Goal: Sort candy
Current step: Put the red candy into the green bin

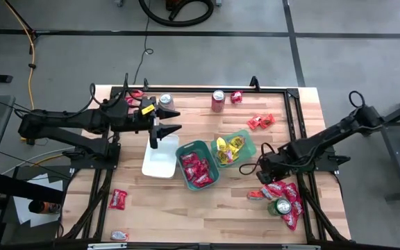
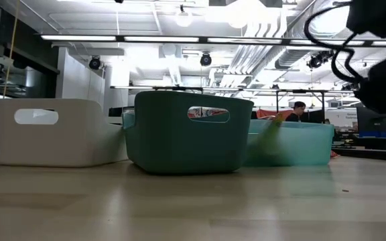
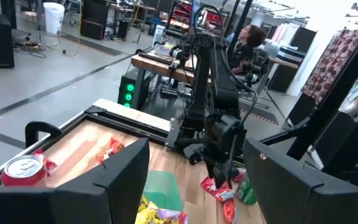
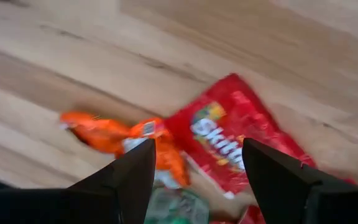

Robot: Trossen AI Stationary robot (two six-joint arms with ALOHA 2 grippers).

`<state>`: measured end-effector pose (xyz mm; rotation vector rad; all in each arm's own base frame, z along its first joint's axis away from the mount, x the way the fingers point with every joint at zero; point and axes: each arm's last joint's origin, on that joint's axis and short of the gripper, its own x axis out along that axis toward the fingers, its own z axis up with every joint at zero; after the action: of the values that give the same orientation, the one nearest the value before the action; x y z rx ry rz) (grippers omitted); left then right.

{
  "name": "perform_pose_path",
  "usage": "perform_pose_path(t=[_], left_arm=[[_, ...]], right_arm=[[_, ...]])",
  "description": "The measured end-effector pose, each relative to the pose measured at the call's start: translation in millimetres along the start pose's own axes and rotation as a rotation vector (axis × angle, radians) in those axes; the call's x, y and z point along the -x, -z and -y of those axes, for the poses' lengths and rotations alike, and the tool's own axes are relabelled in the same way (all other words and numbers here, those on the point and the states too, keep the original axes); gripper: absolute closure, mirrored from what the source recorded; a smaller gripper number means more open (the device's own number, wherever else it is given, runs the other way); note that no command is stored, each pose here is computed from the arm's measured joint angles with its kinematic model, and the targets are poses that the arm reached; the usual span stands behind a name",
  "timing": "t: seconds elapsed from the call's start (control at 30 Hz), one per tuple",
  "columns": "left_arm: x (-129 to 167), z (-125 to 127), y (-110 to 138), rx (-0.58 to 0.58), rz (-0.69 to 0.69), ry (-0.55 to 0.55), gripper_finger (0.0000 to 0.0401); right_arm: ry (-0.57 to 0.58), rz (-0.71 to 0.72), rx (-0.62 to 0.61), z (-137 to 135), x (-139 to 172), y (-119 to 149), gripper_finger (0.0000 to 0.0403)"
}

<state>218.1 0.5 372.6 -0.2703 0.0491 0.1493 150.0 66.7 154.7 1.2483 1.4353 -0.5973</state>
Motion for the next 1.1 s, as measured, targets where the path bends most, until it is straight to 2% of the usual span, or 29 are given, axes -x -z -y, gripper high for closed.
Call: perform_pose_path(t=[0.2,0.5,0.6,0.7,0.77,0.8,0.9,0.97,1.1], left_arm=[[0,0,0,0.001,0.000,-0.001,0.0154],[0,0,1,0.001,-0.005,-0.006,0.0154],[0,-1,0,0.000,-0.001,-0.020,0.0154],[1,-1,0,-0.001,0.006,-0.031,0.0154],[7,-1,-4,-0.016,0.025,-0.026,0.0154],[12,-1,-7,-0.026,0.043,-0.021,0.0154],[30,-1,-18,-0.046,0.106,-0.018,0.0154],[41,-2,-23,-0.052,0.147,-0.038,0.0154],[57,-4,-31,-0.047,0.206,-0.067,0.0154]], right_arm=[[0.142,0.026,-0.042,6,-13,-5,0.0167],[0.202,0.013,0.016,0,-31,-10,0.0170],[0.212,0.021,0.060,1,-30,-10,0.0207],[0.218,0.067,0.128,-4,-23,-9,0.0298],[0.210,0.124,0.177,-9,-14,-8,0.0369],[0.200,0.153,0.203,-13,-9,-7,0.0384],[0.115,0.209,0.253,-29,18,-2,0.0381],[0.055,0.274,0.311,-38,39,2,0.0394],[-0.121,0.505,0.495,-63,86,8,0.0395]])
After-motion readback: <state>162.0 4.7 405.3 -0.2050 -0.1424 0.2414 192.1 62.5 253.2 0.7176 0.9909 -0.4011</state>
